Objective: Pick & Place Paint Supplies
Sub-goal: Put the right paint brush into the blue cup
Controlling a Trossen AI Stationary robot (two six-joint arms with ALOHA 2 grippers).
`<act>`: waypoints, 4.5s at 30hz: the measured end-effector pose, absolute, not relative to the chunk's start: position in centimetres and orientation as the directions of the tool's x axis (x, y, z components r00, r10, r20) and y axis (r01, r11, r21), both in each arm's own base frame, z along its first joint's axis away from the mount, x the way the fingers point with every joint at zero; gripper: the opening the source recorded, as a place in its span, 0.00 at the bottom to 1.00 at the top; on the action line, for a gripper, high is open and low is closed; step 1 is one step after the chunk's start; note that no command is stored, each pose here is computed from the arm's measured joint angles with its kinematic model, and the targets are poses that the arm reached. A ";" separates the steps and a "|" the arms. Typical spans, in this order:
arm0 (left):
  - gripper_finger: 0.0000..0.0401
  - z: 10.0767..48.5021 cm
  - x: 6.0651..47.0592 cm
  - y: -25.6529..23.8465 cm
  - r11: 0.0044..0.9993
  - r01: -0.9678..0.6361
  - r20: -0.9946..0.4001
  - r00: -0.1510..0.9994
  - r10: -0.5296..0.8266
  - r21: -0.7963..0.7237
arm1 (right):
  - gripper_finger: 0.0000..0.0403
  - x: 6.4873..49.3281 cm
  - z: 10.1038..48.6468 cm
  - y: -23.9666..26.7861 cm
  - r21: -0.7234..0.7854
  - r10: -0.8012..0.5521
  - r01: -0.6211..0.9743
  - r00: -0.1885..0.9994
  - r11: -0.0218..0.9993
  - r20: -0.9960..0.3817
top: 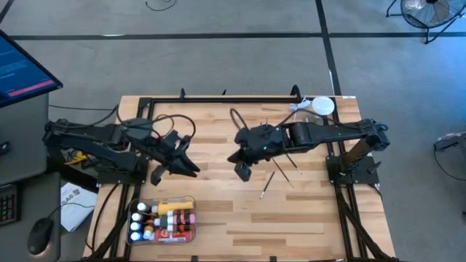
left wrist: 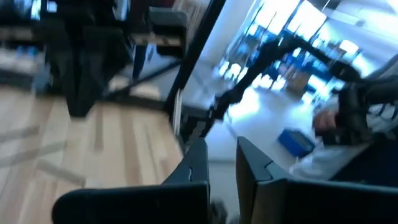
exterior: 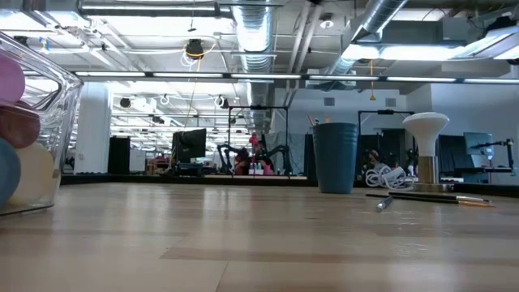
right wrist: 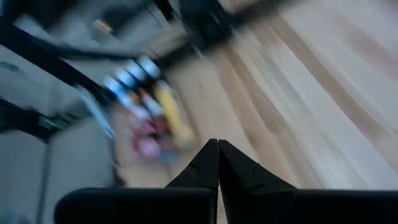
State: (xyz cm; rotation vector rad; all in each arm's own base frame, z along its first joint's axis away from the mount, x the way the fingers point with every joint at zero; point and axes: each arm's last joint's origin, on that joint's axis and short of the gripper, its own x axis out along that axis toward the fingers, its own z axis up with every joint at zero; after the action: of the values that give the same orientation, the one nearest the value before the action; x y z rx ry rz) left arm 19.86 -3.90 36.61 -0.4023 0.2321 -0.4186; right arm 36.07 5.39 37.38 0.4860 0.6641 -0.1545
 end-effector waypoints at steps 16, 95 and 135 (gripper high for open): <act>0.00 36.3 21.5 -3.6 0.842 0.357 -0.075 0.904 -0.420 -0.405 | 0.02 37.3 39.2 5.5 0.418 0.068 0.134 0.898 0.899 -0.434; 0.00 33.1 25.5 -2.4 0.863 0.245 -0.196 0.912 -0.359 -0.441 | 0.15 41.7 34.9 5.0 0.583 0.209 0.109 0.868 0.805 -0.451; 0.00 35.0 23.5 1.1 0.883 0.183 -0.130 0.956 -0.262 -0.432 | 0.02 40.5 33.5 8.2 0.555 0.259 0.139 0.775 0.820 -0.577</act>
State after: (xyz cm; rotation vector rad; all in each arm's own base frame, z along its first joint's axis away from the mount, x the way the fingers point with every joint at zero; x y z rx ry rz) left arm 23.49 1.07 34.99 -0.4297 0.1879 -0.2331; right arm 40.54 8.17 33.54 0.6187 0.6924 0.0693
